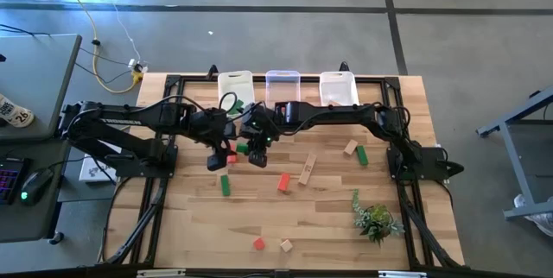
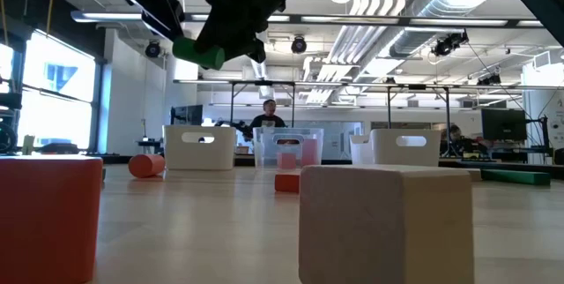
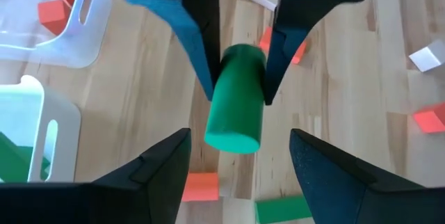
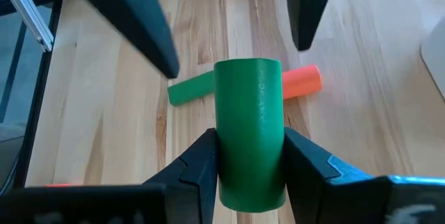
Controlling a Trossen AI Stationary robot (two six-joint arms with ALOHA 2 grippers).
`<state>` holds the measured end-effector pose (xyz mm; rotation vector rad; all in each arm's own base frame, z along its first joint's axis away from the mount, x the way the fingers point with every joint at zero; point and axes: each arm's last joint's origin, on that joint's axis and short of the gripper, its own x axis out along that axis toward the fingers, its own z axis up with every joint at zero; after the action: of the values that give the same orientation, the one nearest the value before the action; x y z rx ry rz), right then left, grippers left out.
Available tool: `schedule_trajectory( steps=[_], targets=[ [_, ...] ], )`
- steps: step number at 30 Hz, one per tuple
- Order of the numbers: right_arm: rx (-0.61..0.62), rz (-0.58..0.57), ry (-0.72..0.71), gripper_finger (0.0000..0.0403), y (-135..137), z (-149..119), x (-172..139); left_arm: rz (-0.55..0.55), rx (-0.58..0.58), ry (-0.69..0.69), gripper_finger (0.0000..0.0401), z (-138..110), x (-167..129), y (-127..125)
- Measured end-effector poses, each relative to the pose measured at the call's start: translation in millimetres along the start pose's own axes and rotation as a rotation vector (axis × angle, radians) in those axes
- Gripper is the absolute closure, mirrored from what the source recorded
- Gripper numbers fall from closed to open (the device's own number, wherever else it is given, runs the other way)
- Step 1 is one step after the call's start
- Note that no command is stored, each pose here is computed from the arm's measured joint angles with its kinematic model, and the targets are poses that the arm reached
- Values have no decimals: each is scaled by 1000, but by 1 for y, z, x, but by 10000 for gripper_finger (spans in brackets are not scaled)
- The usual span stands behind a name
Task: Sort & place blocks by color
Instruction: Put the green block into the left white bin
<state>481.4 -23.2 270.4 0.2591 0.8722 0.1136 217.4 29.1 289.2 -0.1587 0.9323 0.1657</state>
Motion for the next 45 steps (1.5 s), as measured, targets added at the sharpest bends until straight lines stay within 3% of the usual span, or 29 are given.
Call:
schedule_trajectory(
  steps=[5,20,27,45],
  targets=[
    [-8,3,-29,294,0,3,0,-16,0,-9,150,1,0,-1],
    [2,6,-90,293,6,18,-14,2,1,-9,149,1,-1,0],
    [3,-65,-82,293,7,17,-15,55,25,-7,150,0,0,2],
    [3,-67,-81,293,7,17,-16,92,54,-47,199,4,0,3]
  ],
)
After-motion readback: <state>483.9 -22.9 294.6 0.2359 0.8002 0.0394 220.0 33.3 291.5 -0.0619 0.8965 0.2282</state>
